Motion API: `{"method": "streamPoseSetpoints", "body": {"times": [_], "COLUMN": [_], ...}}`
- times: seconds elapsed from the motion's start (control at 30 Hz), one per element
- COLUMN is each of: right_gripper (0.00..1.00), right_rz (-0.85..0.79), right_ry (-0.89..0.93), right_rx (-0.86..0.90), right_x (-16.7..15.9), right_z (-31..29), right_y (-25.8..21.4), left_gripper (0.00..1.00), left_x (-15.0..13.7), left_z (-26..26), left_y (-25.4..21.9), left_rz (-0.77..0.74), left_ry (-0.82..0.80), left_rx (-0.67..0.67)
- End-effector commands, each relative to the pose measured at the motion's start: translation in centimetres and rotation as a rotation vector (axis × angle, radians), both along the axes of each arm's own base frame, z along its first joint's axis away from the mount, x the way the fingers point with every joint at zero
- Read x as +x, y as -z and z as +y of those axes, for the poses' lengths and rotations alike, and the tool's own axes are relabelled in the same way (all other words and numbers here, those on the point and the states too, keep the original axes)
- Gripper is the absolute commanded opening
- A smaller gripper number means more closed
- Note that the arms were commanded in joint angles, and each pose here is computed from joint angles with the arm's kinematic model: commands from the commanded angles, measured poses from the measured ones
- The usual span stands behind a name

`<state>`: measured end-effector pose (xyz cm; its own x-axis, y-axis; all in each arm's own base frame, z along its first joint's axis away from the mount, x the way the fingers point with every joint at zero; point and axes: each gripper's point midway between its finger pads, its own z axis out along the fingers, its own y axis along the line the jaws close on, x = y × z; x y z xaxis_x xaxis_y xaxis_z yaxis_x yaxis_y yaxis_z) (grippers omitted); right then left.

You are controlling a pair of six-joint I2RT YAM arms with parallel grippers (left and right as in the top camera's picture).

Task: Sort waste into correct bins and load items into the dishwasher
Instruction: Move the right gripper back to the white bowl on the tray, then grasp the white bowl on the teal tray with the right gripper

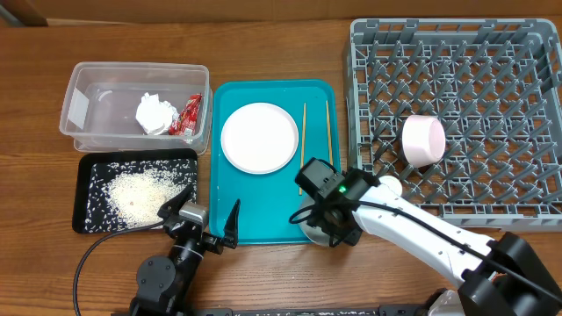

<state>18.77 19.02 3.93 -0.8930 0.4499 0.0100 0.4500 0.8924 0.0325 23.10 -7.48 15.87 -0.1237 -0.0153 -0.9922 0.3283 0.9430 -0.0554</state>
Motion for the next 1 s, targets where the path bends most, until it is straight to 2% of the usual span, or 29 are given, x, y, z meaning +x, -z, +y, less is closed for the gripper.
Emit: {"method": "streamPoseSetpoints", "body": {"times": [0.0, 0.07, 0.13, 0.23, 0.37, 0.5, 0.6, 0.8, 0.97], "right_gripper": [0.39, 0.24, 0.16, 0.18, 0.29, 0.29, 0.35, 0.39, 0.4], "right_rz": [0.044, 0.036, 0.024, 0.027, 0.047, 0.028, -0.009, -0.032, -0.056], "right_ry": [0.061, 0.039, -0.014, -0.018, -0.027, -0.059, -0.106, -0.151, -0.062], "right_rx": [0.014, 0.022, 0.03, 0.027, 0.007, 0.026, 0.064, 0.041, -0.005], "right_x": [-0.8, -0.6, -0.3, -0.3, -1.1, -1.7, -2.5, -3.0, -2.5], "right_z": [-0.7, -0.5, -0.1, 0.0, -0.3, 0.3, 1.6, 1.8, 0.8], "right_y": [1.1, 1.0, 0.6, 0.3, 0.1, -0.8, -1.9, -2.0, -2.0], "left_gripper": [1.0, 1.0, 1.0, 1.0, 1.0, 1.0, 1.0, 1.0, 1.0], "left_x": [0.1, 0.1, 0.1, 0.1, 0.1, 0.1, 0.1, 0.1, 0.1], "left_z": [0.1, 0.1, 0.1, 0.1, 0.1, 0.1, 0.1, 0.1, 0.1], "left_y": [0.3, 0.3, 0.3, 0.3, 0.3, 0.3, 0.3, 0.3, 0.3], "left_rz": [-0.005, -0.005, -0.005, -0.005, -0.005, -0.005, -0.005, -0.005, -0.005], "left_ry": [-0.006, -0.006, -0.005, -0.006, -0.005, -0.006, -0.005, -0.005, -0.005], "left_rx": [0.004, 0.003, 0.003, 0.003, 0.003, 0.003, 0.003, 0.003, 0.004]}}
